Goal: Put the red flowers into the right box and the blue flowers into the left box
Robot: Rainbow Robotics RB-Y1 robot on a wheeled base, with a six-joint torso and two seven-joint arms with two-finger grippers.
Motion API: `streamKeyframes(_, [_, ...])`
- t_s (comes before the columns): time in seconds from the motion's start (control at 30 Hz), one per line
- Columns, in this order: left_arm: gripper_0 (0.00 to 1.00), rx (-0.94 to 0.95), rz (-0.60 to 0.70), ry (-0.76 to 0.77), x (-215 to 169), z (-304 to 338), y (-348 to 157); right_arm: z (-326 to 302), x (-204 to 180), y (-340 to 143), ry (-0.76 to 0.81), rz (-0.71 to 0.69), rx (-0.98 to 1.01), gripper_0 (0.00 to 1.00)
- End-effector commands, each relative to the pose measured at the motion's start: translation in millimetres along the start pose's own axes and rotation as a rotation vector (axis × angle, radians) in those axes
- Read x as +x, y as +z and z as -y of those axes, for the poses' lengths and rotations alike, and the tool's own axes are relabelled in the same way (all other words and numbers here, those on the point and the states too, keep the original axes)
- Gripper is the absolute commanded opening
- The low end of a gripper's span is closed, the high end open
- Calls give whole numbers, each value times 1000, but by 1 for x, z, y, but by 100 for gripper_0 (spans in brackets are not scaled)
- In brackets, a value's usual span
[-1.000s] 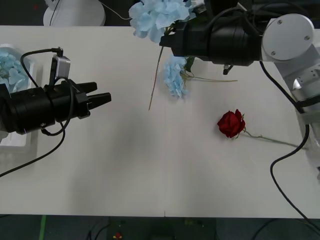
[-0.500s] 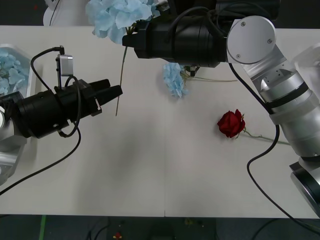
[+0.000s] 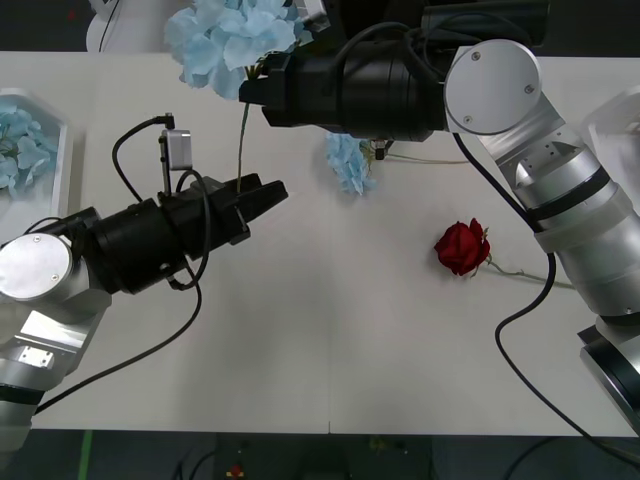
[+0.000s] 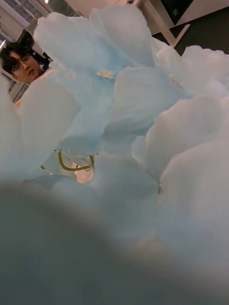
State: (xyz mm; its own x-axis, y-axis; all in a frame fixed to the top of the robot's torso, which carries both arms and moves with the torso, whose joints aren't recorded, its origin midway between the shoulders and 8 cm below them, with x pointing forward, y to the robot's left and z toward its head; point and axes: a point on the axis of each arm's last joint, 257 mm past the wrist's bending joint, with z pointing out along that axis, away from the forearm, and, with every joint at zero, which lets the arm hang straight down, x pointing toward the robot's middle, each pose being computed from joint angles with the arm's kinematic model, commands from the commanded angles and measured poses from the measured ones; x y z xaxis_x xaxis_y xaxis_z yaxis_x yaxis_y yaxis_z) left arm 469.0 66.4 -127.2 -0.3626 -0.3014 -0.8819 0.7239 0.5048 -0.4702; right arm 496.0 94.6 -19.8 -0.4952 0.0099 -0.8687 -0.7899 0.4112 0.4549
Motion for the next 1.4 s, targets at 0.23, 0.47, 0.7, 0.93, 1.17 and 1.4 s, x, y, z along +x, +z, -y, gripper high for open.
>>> streamKeyframes(0.23, [0,17,42,14,-6,12,11,-32,-17,12,-110,21,-45,0])
streamKeyframes(0.47, [0,9,52,15,-11,9,9,-32,-16,12,-111,19,-45,0])
streamKeyframes(0.7, [0,-6,59,20,-17,2,3,-28,-18,11,-118,21,-33,63])
streamKeyframes(0.93, [0,-31,78,22,-33,-10,-10,-16,-22,3,-141,28,-2,97])
streamKeyframes(1.17, [0,-121,50,68,-64,-58,-66,-2,-19,-10,-189,-6,34,98])
streamKeyframes(1.4, [0,-318,-16,144,-83,-132,-140,44,8,-57,-305,-193,146,98])
